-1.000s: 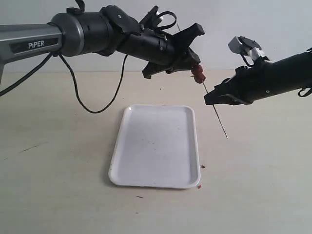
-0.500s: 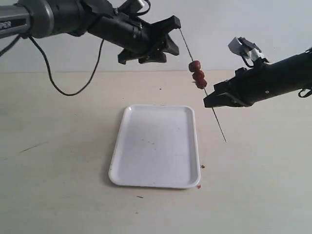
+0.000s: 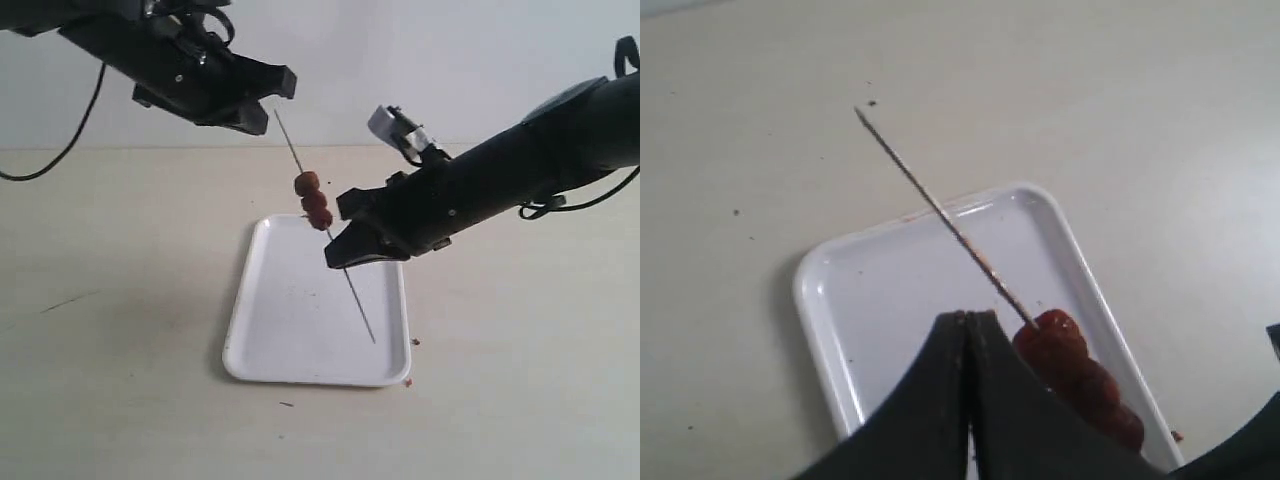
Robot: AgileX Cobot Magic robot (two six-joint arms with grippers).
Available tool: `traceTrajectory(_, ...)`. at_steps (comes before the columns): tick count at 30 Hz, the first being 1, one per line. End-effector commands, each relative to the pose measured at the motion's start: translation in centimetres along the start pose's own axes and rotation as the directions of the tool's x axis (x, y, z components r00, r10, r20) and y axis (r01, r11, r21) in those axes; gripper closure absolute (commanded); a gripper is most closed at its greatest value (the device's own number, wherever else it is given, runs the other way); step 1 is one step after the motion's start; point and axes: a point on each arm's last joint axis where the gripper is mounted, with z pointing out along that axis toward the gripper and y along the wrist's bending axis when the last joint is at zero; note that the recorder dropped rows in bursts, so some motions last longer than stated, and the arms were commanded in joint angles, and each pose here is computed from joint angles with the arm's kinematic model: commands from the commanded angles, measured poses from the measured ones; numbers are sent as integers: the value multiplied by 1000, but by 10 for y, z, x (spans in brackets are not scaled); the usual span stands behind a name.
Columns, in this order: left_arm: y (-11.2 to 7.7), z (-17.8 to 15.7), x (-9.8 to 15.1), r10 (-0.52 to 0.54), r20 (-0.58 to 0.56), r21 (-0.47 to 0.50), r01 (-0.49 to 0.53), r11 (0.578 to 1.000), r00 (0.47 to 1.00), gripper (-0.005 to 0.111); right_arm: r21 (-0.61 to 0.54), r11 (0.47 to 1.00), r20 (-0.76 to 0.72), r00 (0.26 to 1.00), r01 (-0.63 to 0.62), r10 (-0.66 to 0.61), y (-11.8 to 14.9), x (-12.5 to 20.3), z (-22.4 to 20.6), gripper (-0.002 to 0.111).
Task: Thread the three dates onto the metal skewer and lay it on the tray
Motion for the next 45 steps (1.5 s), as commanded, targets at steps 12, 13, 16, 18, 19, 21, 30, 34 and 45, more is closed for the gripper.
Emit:
traceTrajectory(12,29,-96,127,194,506,-246,-74,966,841,107,145,931,173,935,-335,310,40,1,47,108)
traceTrajectory(13,30,-99,133,222,509,-265,-94,960,832,107,154,925,181,930,-348,320,41,2,48,108)
traceTrajectory(16,34,-103,151,247,521,-291,-102,951,817,107,184,889,222,899,-419,378,39,10,52,108)
traceTrajectory(18,36,-105,158,240,552,-296,-82,952,799,107,214,855,262,871,-473,416,37,21,56,108)
traceTrajectory(19,37,-107,160,232,570,-295,-68,953,788,107,230,836,292,854,-499,430,35,27,57,108)
traceTrajectory(21,37,-109,161,228,584,-293,-60,954,779,107,245,808,329,830,-535,450,35,37,59,108)
traceTrajectory(30,37,-112,162,201,591,-283,-32,958,781,107,249,832,223,865,-496,449,44,49,64,108)
traceTrajectory(34,41,-112,166,164,613,-283,21,959,773,107,278,858,178,900,-433,397,44,52,64,108)
traceTrajectory(45,43,-129,179,163,691,-283,55,958,704,107,331,852,156,914,-405,374,31,58,74,108)
